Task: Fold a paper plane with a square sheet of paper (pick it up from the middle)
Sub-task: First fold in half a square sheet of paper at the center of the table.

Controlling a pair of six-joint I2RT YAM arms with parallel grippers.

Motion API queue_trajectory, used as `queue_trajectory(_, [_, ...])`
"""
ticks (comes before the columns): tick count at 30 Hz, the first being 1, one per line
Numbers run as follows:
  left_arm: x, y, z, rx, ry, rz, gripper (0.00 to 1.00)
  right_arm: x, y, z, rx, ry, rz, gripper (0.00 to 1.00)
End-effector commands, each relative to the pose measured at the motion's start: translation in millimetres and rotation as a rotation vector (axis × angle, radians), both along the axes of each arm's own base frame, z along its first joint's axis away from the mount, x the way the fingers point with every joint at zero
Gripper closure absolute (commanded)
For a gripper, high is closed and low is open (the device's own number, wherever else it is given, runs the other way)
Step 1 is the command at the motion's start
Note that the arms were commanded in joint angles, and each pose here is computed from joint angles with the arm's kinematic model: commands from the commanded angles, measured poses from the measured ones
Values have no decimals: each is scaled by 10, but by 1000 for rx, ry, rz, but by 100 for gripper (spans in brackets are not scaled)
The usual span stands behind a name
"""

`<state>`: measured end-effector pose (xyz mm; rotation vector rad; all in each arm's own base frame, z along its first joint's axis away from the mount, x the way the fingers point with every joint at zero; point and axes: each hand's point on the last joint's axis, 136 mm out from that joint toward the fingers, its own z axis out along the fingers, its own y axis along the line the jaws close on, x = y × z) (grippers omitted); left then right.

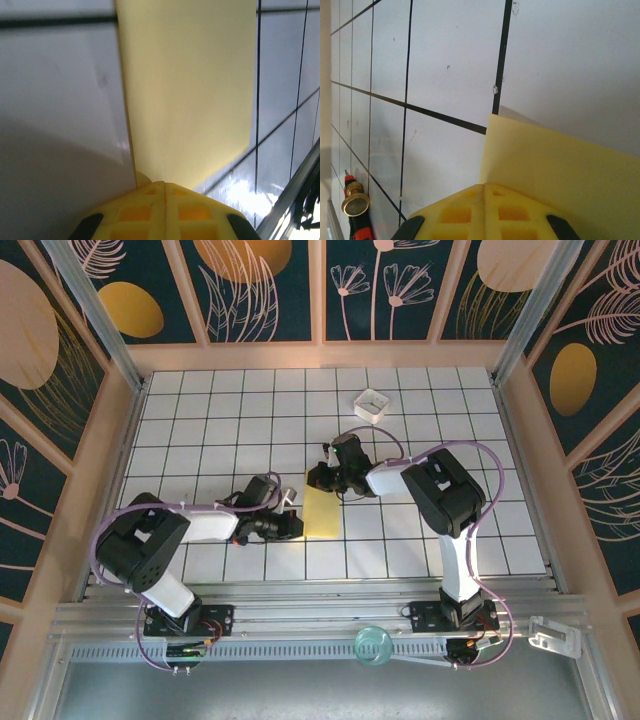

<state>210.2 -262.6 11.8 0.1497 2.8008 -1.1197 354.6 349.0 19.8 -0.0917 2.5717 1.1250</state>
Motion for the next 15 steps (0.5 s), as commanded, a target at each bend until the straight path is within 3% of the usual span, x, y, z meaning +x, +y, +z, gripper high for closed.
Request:
queue_trajectory(1, [-534, 176, -206, 98, 151, -80, 100, -282, -466, -742, -263, 146, 3, 100])
queue_trajectory(5, [-493, -65, 138, -36, 82, -146, 99, -276, -318, -538, -220, 69, 128, 100])
queue_trajectory(8, [-254, -268, 595, -157, -62, -146, 92, -256, -200, -237, -167, -4, 210, 100])
queue_trajectory(12, [247, -234, 993, -233, -213, 8, 78, -216, -124, 298, -73, -91, 253, 100])
queue_trajectory(15, [606, -20, 917, -188, -220, 172, 73, -204, -255, 625, -14, -120, 216, 90])
